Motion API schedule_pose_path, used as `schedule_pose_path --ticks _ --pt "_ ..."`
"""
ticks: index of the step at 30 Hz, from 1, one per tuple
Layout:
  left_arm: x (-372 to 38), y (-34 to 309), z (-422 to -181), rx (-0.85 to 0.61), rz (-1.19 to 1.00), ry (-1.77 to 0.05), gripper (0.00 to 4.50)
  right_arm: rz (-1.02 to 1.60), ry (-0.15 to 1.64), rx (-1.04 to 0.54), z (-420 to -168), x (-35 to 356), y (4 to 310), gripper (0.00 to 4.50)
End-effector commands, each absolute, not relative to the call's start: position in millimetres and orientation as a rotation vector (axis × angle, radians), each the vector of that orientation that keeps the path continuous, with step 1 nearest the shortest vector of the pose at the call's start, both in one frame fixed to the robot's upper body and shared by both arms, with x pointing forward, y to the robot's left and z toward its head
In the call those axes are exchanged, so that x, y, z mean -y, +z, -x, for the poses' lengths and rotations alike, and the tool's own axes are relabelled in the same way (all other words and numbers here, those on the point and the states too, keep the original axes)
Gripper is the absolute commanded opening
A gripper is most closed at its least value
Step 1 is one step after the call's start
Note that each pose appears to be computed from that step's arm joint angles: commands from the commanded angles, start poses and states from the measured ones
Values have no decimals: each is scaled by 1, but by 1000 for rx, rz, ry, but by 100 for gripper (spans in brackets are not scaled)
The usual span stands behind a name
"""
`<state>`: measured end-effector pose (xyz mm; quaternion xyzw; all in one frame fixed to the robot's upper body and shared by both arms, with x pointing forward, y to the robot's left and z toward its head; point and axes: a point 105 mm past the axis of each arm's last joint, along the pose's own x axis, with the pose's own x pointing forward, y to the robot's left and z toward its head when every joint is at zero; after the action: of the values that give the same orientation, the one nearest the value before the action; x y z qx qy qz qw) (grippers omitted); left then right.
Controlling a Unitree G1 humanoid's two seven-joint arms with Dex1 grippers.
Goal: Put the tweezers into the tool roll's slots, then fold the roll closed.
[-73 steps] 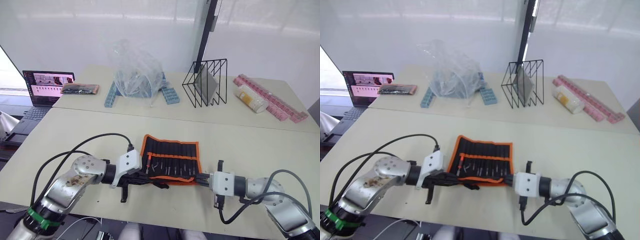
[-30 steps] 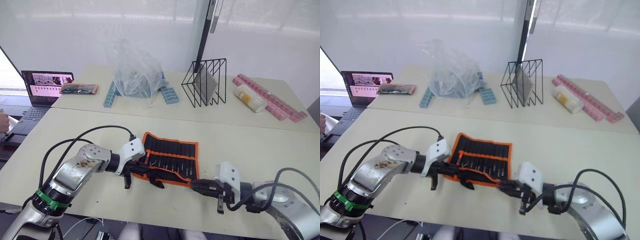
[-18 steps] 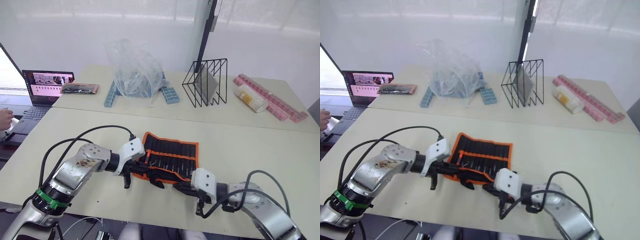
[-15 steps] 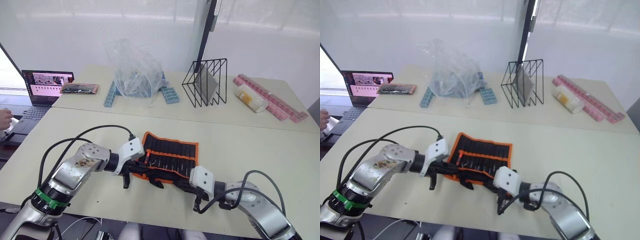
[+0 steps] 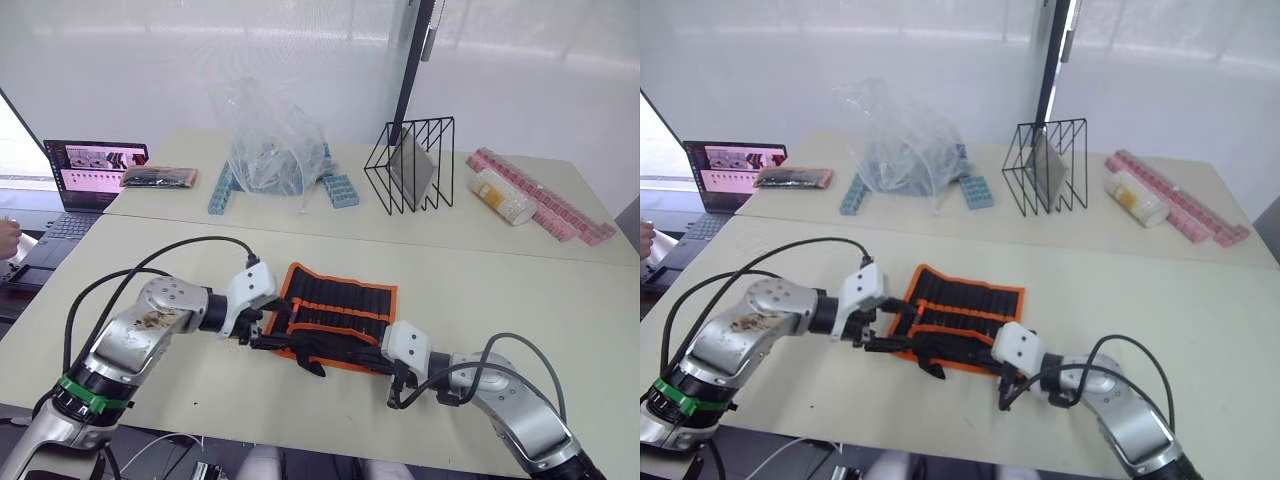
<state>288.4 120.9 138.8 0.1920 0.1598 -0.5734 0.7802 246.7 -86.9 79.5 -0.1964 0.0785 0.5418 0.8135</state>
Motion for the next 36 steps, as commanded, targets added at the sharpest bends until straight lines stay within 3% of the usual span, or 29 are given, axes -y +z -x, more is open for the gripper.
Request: schedule_pose_path --ticks 1,3,10,16,23,26,36 --pt "-119 165 -285 -185 -361 -1242 448 429 1133 -133 -251 88 87 0" --pt "-116 166 -280 -123 -293 -1245 426 432 1127 -141 -253 89 85 0" --pt "-104 135 -262 -126 -245 -1280 191 443 1111 -156 -258 91 81 0" --pt "-93 106 -266 -137 -301 -1225 3 462 1110 -182 -257 93 74 0" --pt "-92 73 -284 -225 -344 -1092 3 473 1091 -209 -258 95 68 0" --pt "-95 52 -274 -291 -360 -1089 3 498 1077 -254 -256 100 58 0" --pt "-98 39 -260 -367 -321 -1092 3 519 1036 -328 -252 115 40 0"
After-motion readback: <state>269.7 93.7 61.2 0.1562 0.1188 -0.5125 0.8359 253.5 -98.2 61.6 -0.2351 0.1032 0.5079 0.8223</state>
